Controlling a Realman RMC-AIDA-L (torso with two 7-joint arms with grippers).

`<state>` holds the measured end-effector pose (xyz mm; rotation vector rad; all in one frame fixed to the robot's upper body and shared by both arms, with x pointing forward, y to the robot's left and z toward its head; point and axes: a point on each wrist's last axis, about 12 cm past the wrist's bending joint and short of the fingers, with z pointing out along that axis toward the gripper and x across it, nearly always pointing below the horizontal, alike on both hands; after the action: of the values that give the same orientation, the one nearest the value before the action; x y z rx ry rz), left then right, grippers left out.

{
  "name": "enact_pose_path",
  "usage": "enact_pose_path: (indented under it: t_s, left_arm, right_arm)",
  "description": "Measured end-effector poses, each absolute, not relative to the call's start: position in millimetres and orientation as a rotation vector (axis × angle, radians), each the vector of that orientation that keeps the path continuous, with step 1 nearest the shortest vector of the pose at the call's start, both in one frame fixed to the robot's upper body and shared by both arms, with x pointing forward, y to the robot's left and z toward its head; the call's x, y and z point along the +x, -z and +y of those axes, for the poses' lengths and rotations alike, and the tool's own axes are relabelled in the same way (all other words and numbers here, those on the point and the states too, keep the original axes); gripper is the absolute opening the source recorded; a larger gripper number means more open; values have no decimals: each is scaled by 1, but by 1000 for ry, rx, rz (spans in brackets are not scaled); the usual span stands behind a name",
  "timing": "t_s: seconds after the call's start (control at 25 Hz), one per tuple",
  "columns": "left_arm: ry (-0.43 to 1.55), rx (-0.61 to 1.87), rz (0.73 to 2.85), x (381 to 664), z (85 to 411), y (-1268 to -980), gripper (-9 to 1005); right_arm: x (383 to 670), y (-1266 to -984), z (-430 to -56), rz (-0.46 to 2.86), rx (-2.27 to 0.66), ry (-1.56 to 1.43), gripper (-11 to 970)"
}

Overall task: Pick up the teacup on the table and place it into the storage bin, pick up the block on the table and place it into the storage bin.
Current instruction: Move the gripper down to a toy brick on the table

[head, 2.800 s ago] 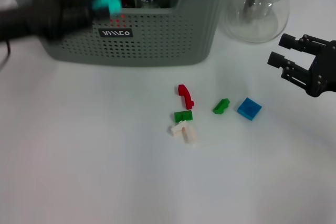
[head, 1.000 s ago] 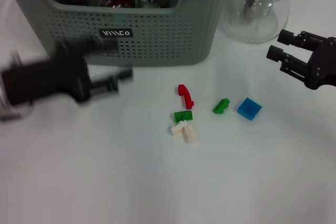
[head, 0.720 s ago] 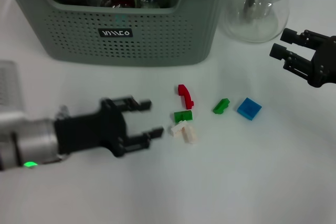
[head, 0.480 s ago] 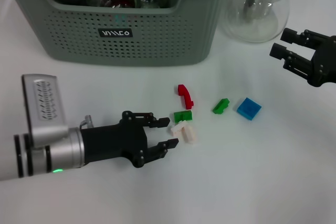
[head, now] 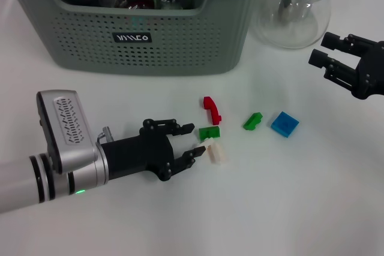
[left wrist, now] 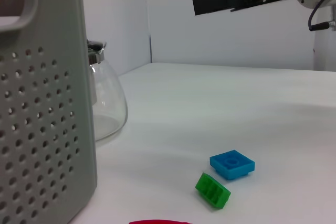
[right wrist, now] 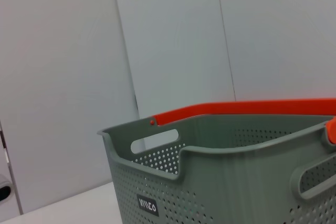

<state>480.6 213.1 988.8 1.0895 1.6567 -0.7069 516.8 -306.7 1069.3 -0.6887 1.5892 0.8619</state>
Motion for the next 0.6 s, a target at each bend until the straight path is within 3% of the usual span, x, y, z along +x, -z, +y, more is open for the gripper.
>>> enact_pose_path:
  t_s: [0.6]
  left_arm:
    - [733, 1090, 1705, 480, 200, -981, 408]
  right_arm:
    - [516, -1068, -305, 1594, -686, -869, 505]
